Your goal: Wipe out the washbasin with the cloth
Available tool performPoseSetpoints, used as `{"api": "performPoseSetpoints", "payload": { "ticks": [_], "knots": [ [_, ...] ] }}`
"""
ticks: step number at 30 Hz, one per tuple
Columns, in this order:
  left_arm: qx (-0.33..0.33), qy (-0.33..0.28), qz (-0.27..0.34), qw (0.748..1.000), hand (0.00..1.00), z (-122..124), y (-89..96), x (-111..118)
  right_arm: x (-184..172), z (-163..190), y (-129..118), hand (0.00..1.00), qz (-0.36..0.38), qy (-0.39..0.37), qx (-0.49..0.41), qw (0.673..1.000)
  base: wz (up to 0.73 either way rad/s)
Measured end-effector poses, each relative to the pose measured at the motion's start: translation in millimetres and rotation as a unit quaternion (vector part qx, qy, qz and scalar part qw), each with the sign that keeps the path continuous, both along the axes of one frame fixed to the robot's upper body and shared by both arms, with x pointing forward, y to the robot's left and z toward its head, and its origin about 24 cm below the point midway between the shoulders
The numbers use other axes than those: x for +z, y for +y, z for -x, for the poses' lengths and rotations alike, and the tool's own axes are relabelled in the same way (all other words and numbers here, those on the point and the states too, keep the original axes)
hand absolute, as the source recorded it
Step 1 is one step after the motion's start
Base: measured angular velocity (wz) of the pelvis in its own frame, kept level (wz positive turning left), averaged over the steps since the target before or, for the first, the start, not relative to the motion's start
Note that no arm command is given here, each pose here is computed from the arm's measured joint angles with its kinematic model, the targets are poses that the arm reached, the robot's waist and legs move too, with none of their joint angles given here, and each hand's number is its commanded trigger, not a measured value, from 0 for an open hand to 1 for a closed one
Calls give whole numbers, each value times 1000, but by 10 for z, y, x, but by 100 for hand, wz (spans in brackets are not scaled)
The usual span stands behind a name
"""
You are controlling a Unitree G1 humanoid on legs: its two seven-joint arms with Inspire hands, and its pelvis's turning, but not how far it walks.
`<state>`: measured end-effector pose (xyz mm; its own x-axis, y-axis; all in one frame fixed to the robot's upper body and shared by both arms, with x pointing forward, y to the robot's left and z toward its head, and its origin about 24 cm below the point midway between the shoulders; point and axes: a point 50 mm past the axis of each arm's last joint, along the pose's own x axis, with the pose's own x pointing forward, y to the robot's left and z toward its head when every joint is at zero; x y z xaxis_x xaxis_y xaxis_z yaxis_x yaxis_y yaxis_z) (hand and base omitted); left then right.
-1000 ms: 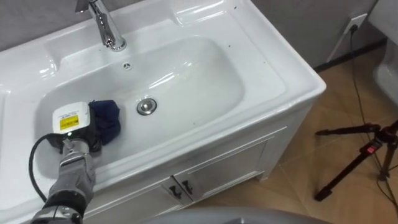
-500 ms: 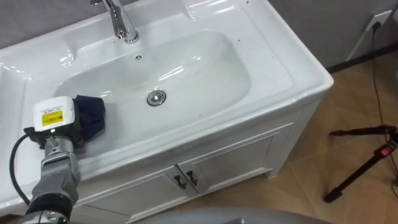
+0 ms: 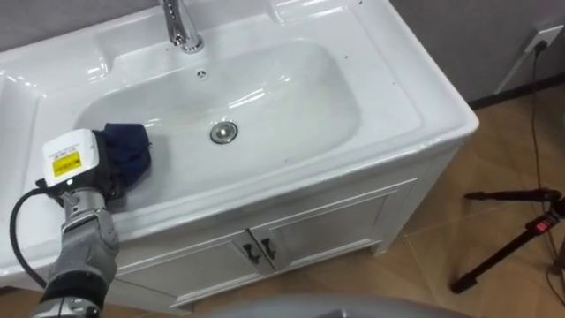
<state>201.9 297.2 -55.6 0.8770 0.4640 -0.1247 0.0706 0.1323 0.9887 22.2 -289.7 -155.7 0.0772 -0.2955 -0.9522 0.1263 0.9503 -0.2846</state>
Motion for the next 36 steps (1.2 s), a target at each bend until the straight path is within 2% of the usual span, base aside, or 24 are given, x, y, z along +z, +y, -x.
{"api": "performPoseSetpoints", "payload": {
  "ticks": [11,17,21,25,28,36],
  "knots": [
    [-7,-27,22,999,100,-90,-77,88,-29,-15,82,0,-13,-7,1,1000,3],
    [3,-32,59,998,100,-87,-156,36,-45,-30,133,0,-19,-12,5,1000,4],
    [31,-72,89,993,100,-105,-101,108,-47,14,133,0,-19,-10,5,1000,0],
    [62,-161,89,981,100,-182,35,390,-48,54,132,0,-24,0,14,1000,-1],
    [76,-205,79,973,100,-194,124,527,-52,104,140,0,-28,7,15,999,1],
    [99,-238,79,963,100,-176,210,609,-51,132,143,0,-32,5,11,999,0]
  ]
}}
